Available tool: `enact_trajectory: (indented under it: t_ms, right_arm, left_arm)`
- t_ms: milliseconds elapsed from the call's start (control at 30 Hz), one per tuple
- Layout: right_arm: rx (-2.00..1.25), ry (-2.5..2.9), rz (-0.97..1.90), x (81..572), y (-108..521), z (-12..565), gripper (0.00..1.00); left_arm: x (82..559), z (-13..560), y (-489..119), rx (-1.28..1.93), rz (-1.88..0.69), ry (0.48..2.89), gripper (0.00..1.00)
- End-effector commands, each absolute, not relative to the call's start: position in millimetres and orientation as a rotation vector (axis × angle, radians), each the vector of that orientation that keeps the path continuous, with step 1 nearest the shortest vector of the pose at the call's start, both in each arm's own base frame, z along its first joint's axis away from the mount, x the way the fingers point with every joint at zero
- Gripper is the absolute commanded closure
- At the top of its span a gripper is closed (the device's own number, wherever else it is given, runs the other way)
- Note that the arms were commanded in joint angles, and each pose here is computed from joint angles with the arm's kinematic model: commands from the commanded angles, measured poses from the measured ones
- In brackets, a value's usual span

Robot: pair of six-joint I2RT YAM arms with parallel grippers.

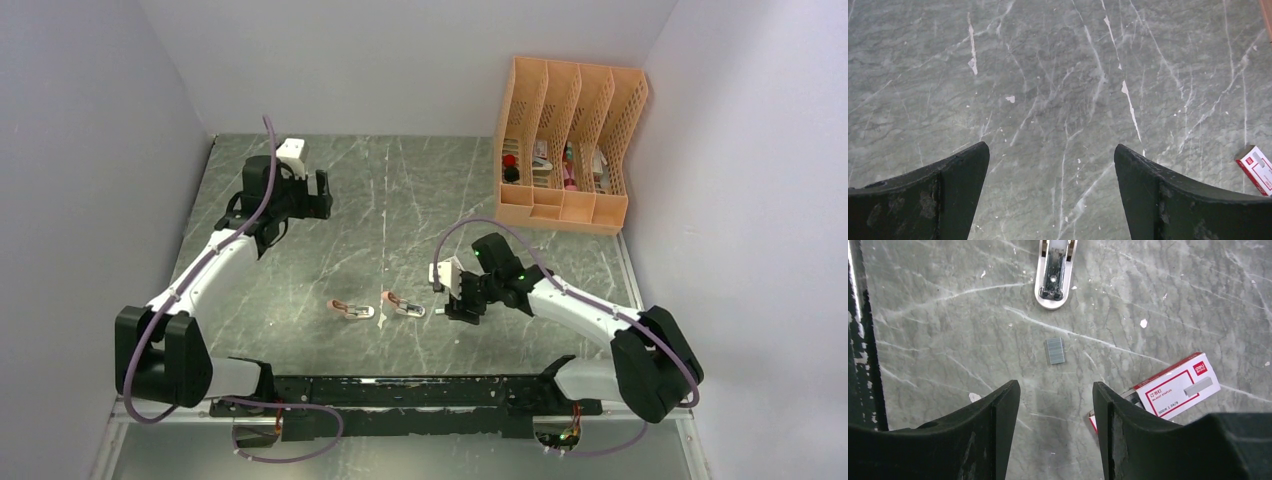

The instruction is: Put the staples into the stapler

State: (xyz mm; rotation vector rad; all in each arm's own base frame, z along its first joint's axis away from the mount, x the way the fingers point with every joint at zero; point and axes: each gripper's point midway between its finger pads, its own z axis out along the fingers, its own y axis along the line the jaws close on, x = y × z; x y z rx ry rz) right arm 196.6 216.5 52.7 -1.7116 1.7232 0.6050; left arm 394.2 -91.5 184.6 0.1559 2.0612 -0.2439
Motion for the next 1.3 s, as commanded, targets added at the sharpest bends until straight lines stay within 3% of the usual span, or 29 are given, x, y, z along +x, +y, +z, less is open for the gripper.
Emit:
enact_trajectory:
  t_ms: [0,1267]
  right_arm:
    - [-1.766,1.614,0.532,205,215,51,0.41]
    - [-1.918,1.584,0.664,200,237,17,0.58]
  left_arm:
    - [399,180,-90,0.18,-0.256,2.067,0.01]
    - [410,169,-87,0.189,-0.288,2.094,0.04]
